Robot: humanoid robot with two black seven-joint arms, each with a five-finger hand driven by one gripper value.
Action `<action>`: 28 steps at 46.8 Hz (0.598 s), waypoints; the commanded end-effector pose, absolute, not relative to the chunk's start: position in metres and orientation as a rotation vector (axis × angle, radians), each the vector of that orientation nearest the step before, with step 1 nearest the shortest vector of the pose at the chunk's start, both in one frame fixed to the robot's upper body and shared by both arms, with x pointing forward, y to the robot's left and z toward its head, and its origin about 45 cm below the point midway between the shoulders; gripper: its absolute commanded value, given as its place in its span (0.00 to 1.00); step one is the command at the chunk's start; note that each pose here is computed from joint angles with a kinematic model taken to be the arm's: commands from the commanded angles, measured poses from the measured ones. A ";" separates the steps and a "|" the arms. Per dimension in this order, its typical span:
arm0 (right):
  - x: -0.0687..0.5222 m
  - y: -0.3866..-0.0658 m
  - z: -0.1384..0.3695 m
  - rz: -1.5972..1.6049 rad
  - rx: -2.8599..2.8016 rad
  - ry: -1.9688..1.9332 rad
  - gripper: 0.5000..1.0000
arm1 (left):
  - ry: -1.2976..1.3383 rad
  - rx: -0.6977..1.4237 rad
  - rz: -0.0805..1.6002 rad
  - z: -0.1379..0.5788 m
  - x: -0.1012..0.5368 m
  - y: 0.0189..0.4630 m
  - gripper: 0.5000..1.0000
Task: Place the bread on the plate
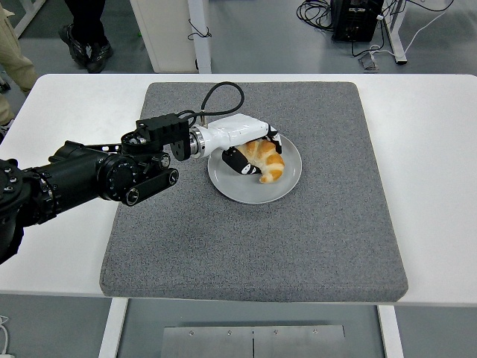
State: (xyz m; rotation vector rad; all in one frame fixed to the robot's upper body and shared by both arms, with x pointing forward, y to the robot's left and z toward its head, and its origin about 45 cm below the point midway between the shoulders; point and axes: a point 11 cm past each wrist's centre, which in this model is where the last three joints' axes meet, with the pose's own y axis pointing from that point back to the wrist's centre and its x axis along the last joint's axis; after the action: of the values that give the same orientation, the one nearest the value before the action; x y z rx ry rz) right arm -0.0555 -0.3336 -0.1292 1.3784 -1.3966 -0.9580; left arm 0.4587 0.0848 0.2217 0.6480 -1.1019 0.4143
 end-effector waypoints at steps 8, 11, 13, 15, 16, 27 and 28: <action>-0.056 -0.334 -0.129 -0.958 1.378 -1.397 1.00 | -1.100 0.641 0.429 0.227 0.461 0.086 0.69; -0.055 -0.334 -0.129 -0.957 1.379 -1.398 1.00 | -1.100 0.640 0.430 0.228 0.461 0.087 0.69; -0.056 -0.334 -0.129 -0.958 1.378 -1.396 1.00 | -1.098 0.639 0.432 0.228 0.462 0.087 0.69; -0.056 -0.333 -0.129 -0.959 1.380 -1.395 1.00 | -1.096 0.635 0.428 0.227 0.460 0.086 0.69; -0.056 -0.334 -0.129 -0.958 1.378 -1.397 1.00 | -1.095 0.634 0.429 0.228 0.460 0.086 0.69; -0.056 -0.333 -0.129 -0.959 1.380 -1.395 1.00 | -1.092 0.605 0.438 0.244 0.463 0.083 0.77; -0.056 -0.334 -0.129 -0.958 1.378 -1.397 1.00 | -1.086 0.598 0.444 0.248 0.463 0.083 0.79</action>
State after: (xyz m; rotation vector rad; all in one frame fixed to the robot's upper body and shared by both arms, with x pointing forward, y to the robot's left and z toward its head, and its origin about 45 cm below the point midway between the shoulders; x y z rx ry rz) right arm -0.0555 -0.3336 -0.1292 1.3783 -1.3970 -0.9585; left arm 0.4614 0.0824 0.2386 0.6132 -1.0981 0.4301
